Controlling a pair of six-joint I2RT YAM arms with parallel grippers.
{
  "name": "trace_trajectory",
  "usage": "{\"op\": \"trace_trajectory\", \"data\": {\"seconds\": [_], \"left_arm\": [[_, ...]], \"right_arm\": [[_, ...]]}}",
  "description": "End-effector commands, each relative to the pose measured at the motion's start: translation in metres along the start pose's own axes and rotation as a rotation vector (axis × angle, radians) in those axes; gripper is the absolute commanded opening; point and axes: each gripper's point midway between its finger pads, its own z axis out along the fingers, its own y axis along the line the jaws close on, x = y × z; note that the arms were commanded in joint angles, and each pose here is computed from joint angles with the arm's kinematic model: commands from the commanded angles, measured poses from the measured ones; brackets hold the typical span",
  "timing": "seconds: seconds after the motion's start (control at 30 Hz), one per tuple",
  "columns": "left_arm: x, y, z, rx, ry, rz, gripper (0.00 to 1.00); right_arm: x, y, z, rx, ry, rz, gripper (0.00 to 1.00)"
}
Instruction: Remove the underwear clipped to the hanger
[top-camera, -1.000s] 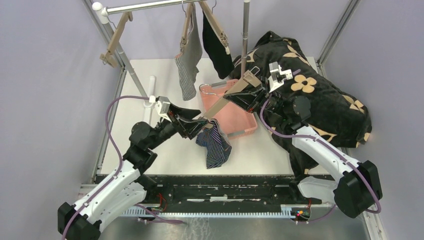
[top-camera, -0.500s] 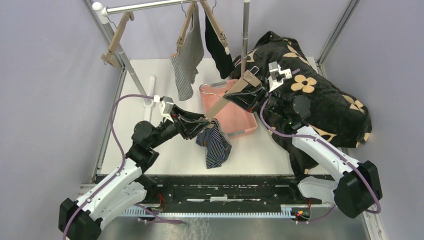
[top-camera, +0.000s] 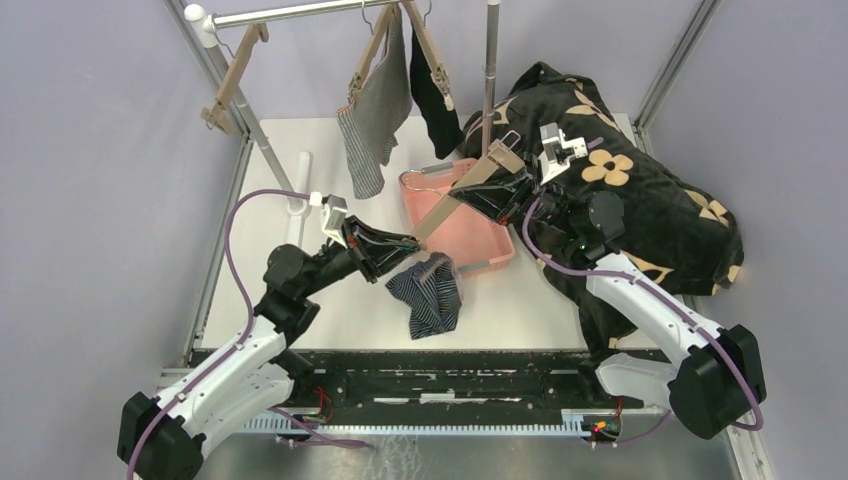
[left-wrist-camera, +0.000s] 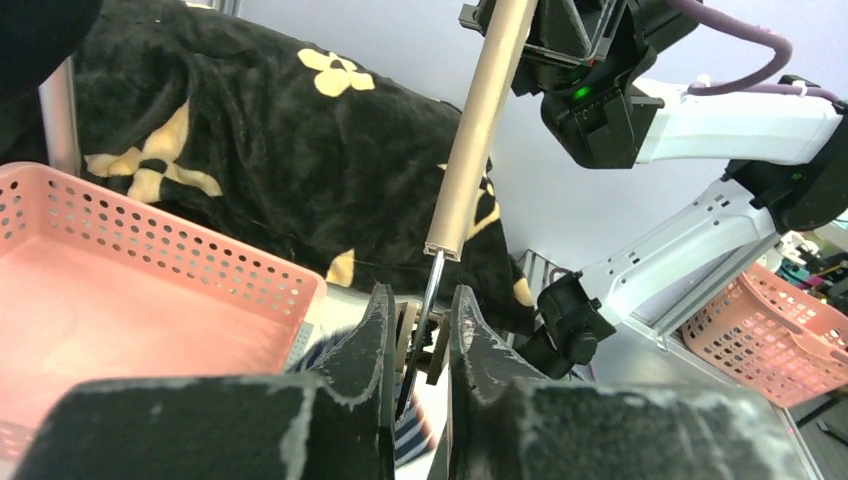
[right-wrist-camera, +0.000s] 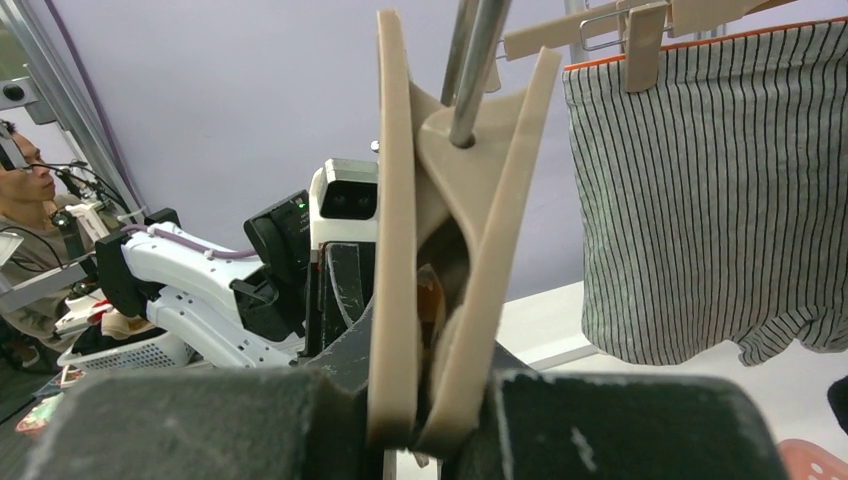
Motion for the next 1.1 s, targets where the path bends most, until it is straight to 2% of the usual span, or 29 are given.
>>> {"op": "trace_trajectory", "data": {"seconds": [0.0,0.03,0.07,0.23,0.33,0.43,0.73,1.07], "left_arm": [[-0.009,-0.015,0.004,0.077,-0.012,0.009,0.03],[-0.009,-0.015,0.005,0.076,-0.010,0.007,0.03],[-0.010,-0.015,0.005,0.074,-0.009,0.009,0.09],[-0.025,-0.023,0.000,0.077,-0.054,0.054,0.63],[-0.038,-0.029,-0.002,0.074,-0.090,0.090,0.73],[-0.047,-0.032,0.000,0.080,-0.094,0.122,0.72],[-0.046,-0.037,0.012,0.133,-0.043,0.113,0.51],[-0.035,-0.033,0.017,0.143,0.005,0.083,0.45]], "right_arm": [[-0.029,0.018,0.004,-0.044,-0.073,-0.084,0.01],[-0.029,0.019,0.004,-0.045,-0.072,-0.087,0.01],[-0.028,0.019,0.004,-0.045,-0.071,-0.087,0.01],[-0.028,0.021,0.003,-0.051,-0.065,-0.088,0.01],[-0.028,0.023,0.003,-0.059,-0.064,-0.087,0.01],[-0.028,0.025,0.003,-0.068,-0.064,-0.082,0.01],[-0.028,0.027,0.003,-0.079,-0.060,-0.077,0.01],[-0.027,0.027,0.005,-0.089,-0.053,-0.073,0.01]]}}
